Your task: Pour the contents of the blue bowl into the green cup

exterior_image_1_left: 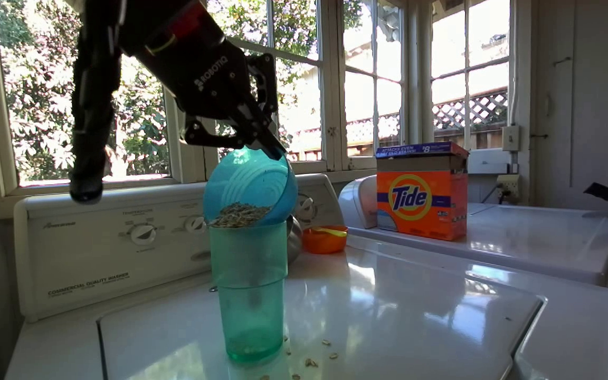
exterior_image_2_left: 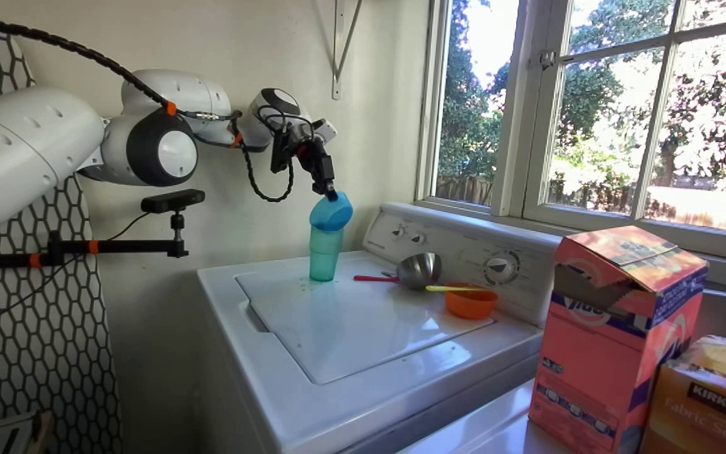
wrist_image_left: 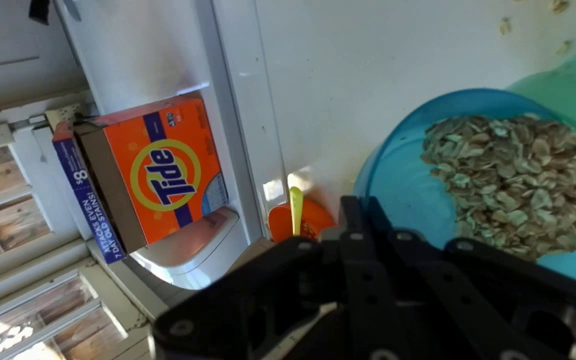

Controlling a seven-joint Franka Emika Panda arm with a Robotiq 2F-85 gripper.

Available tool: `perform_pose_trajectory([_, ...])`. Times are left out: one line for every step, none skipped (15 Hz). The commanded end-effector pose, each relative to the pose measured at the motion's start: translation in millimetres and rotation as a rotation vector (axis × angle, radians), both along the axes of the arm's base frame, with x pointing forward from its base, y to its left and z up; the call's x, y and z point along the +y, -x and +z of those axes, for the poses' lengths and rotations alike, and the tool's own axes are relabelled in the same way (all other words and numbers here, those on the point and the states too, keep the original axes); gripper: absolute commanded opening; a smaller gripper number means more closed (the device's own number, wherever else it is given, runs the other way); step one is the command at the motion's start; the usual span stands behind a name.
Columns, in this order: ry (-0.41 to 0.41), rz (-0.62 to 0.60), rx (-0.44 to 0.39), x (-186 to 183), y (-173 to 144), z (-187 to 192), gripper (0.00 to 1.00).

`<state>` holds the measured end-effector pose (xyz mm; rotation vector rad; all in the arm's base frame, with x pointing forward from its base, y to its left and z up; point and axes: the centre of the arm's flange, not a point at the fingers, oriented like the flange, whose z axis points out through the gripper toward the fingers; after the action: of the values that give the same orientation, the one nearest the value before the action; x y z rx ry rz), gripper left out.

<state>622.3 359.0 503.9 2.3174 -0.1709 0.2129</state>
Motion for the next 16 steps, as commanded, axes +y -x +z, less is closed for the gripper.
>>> perform_pose_trajectory([-0.085,-0.088,-0.018,-28.6,31.8,-16.2,0.01])
perform_pose_trajectory([-0.093,-0.098,-0.031,-28.4,31.0,-12.8,0.01])
perform_pose_trajectory([-0.1,-0.105,-0.042,-27.9,30.6,-9.5,0.01])
perform_pose_trajectory([-0.102,-0.112,-0.051,-27.6,30.3,-7.4,0.01])
perform_pose_trajectory([-0.102,-0.12,-0.059,-28.0,31.2,-4.9,0.01])
perform_pose_trajectory([-0.103,-0.13,-0.069,-28.6,32.5,-3.3,0.01])
perform_pose_trajectory([-0.099,-0.133,-0.076,-28.3,33.4,-1.4,0.01])
perform_pose_trajectory([-0.098,-0.129,-0.086,-27.2,33.8,0.1,0.01])
perform_pose_trajectory([-0.099,-0.123,-0.093,-26.1,34.8,2.4,0.01])
perform_pose_trajectory([-0.096,-0.125,-0.098,-25.5,36.4,5.0,0.01])
perform_pose_trajectory([-0.092,-0.128,-0.104,-25.4,40.6,10.1,0.01])
perform_pose_trajectory([-0.092,-0.131,-0.11,-25.7,45.1,14.9,0.01])
perform_pose_trajectory([-0.091,-0.133,-0.114,-25.6,49.3,19.6,0.01])
perform_pose_trajectory([-0.092,-0.132,-0.12,-25.1,53.5,25.0,0.01])
perform_pose_trajectory([-0.094,-0.132,-0.123,-24.5,56.9,29.6,0.01])
perform_pose_trajectory([-0.102,-0.136,-0.123,-24.9,60.7,33.1,0.01])
